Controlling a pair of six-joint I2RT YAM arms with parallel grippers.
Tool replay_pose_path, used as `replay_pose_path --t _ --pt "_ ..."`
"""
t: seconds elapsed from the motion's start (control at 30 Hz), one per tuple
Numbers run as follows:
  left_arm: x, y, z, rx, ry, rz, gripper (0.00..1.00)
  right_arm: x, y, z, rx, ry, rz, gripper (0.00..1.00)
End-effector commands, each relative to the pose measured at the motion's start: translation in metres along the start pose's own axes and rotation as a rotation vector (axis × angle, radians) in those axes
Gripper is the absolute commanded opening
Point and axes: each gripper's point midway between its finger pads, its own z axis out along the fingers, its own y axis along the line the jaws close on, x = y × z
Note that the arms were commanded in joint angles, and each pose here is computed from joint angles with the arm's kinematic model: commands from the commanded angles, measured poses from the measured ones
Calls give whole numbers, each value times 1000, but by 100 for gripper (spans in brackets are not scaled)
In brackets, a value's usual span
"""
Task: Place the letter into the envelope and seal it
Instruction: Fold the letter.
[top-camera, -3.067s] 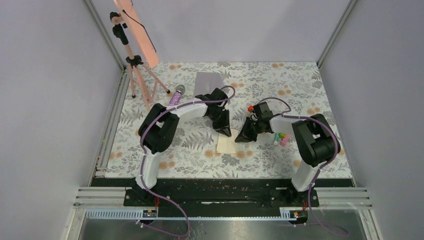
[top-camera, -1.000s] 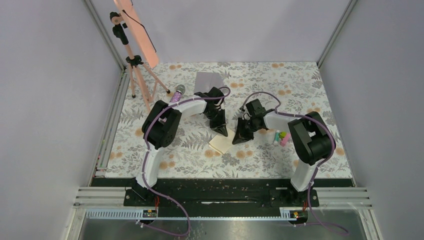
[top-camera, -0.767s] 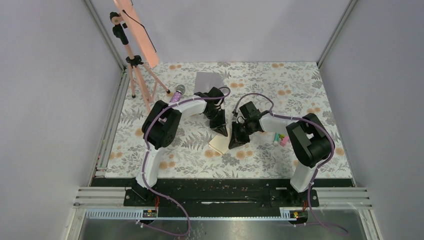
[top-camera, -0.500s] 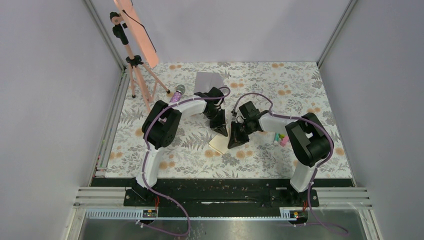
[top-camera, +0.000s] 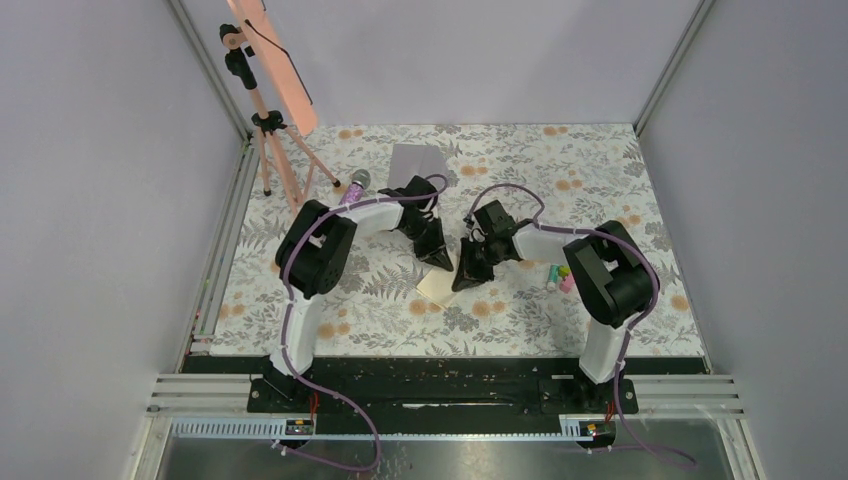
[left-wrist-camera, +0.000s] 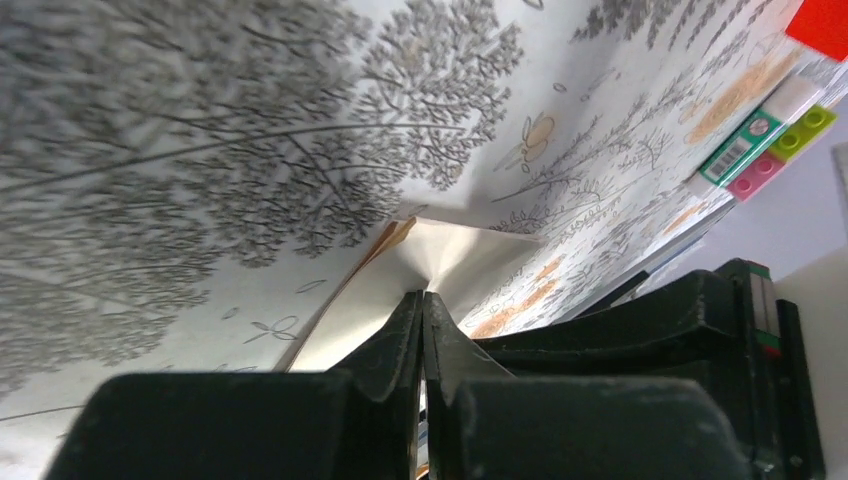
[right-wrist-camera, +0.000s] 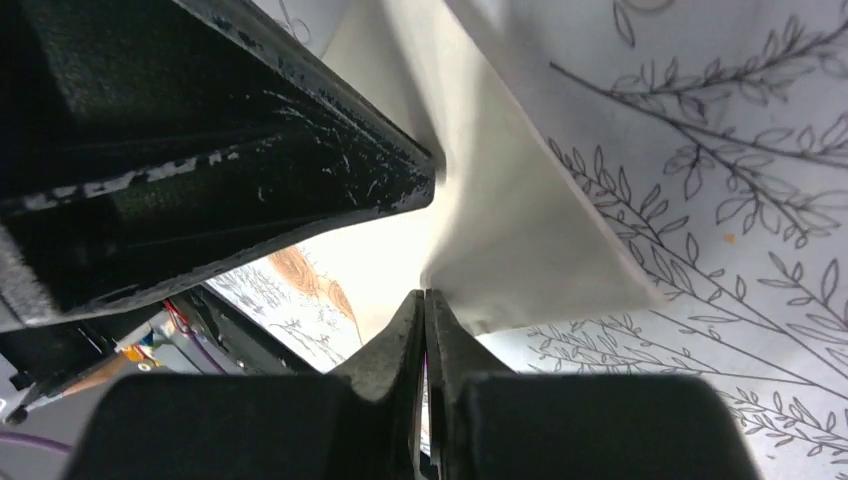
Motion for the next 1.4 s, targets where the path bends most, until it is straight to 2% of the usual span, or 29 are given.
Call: replay_pose_path --t 0.0,0.27,0.4,0.53,0.83,1.07,1.37 --pt "-30 39 -1 -103 -124 -52 1 -20 -5 1 100 -64 50 4" --pt "-47 40 -6 -92 -149 -68 0 -42 35 -21 -70 -214 -7 6" --pt "-58 39 -8 -83 -155 -66 0 -43 30 -4 -95 -210 10 6" --pt "-61 38 -8 -80 -157 -64 0 -31 4 21 -31 -138 77 4" --pt "-61 46 -5 -88 -147 -62 0 -41 31 -7 -126 -244 -3 6" --pt "-67 45 -9 -86 -159 -55 0 -23 2 20 -75 -150 51 5" --pt "-77 53 -12 -98 -163 -68 0 -39 28 -5 -126 -246 -34 6"
